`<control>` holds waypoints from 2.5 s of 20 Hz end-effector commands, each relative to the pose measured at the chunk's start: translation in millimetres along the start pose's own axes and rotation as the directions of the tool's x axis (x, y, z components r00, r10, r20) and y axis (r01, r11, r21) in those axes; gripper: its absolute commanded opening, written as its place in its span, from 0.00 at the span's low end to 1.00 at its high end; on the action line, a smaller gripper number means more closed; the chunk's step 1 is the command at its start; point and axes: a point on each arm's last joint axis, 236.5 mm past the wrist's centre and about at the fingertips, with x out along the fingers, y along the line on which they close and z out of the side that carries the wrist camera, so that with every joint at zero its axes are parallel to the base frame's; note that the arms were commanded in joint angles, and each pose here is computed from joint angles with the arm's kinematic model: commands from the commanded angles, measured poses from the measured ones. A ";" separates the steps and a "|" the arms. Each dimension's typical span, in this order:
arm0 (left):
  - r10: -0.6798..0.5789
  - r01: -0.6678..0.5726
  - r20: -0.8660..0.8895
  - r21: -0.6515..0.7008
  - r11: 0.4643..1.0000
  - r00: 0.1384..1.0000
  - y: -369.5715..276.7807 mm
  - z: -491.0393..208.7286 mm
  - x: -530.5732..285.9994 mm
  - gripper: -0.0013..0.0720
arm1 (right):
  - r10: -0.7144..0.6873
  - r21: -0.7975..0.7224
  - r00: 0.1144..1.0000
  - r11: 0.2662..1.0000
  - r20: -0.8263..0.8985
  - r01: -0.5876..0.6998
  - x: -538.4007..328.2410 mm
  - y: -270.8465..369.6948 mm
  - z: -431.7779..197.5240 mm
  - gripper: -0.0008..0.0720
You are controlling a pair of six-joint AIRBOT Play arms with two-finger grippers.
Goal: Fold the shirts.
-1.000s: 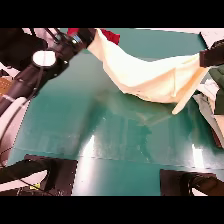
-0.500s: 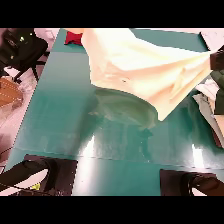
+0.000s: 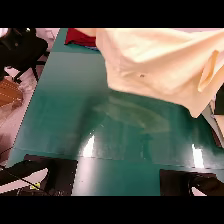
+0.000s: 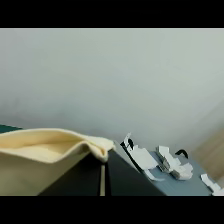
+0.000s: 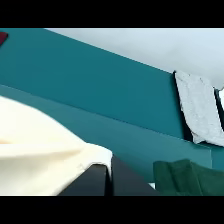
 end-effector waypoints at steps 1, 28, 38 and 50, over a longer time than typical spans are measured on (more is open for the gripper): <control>-0.026 0.054 -0.173 0.157 0.986 0.985 -40.2 -10.7 -30.8 0.04 | 0.035 0.061 0.999 0.998 -0.041 -0.032 -48.4 -5.7 -13.2 0.04; 0.423 -0.439 -0.502 0.094 0.893 0.754 227.7 -285.9 13.3 0.05 | 0.261 0.426 0.713 0.903 -0.650 0.058 268.9 30.4 -325.6 0.08; 0.434 -0.453 -0.615 0.137 0.881 0.658 213.9 -230.3 -51.5 0.70 | 0.471 0.438 0.725 0.862 -0.503 -0.255 118.2 81.9 -224.0 0.74; 0.251 -0.439 -0.931 0.115 0.891 0.266 180.9 -331.0 -164.0 0.70 | 0.485 -0.115 0.591 0.703 -0.644 -0.702 91.2 314.6 -261.8 0.70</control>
